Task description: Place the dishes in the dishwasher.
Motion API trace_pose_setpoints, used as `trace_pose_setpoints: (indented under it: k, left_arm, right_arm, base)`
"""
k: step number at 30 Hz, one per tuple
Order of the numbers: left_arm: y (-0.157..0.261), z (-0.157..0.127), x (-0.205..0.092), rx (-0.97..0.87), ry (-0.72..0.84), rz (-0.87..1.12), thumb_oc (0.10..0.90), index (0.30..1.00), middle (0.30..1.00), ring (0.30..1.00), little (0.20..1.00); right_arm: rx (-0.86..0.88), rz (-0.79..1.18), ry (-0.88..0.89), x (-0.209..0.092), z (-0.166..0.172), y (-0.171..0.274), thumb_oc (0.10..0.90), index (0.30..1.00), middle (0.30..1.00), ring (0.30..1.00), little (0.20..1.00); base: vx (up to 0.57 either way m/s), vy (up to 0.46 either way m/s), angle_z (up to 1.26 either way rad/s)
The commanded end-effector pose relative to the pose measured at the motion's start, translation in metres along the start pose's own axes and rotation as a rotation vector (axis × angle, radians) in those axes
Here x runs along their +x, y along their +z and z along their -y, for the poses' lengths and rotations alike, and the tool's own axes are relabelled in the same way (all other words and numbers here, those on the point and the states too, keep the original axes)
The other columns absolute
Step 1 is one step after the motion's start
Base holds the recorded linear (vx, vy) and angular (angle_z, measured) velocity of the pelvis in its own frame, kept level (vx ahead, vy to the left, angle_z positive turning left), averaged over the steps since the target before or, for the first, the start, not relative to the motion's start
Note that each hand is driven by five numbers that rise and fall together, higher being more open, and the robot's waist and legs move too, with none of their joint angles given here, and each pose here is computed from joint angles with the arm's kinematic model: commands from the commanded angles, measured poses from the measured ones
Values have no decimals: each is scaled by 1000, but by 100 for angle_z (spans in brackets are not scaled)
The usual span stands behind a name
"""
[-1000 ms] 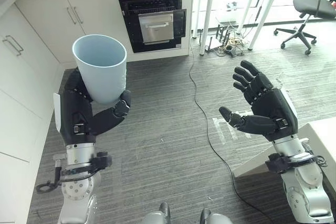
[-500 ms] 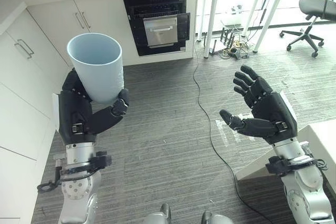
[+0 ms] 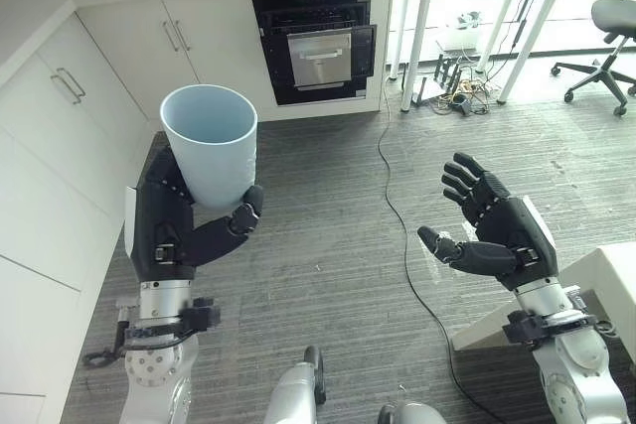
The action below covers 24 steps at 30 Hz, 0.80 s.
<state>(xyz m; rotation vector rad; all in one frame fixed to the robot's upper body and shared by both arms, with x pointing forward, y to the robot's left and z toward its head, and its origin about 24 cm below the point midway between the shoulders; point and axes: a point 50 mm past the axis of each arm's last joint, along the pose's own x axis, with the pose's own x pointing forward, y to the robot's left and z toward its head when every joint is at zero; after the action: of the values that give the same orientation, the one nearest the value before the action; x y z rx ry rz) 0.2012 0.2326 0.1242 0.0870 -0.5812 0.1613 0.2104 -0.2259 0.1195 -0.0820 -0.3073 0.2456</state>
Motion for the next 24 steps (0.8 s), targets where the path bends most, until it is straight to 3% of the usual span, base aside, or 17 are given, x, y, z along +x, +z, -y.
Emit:
trace_pose_setpoints:
  k: [1, 14, 24]
  left_arm:
    - [49, -1, 25, -31, 6, 324, 400, 300, 300, 300, 300]
    - [57, 15, 39, -17, -85, 364, 400, 300, 300, 300, 300]
    - [52, 12, 42, 12, -77, 343, 400, 300, 300, 300, 300]
  right_arm:
    - [20, 340, 51, 17, -7, 52, 800, 900, 900, 900, 900]
    - [50, 367, 25, 29, -29, 48, 800, 900, 900, 900, 900]
    - [89, 348, 42, 25, -23, 44, 800, 900, 900, 900, 900]
  base:
    - [168, 179, -15]
    - [172, 195, 15]
    - [274, -181, 3]
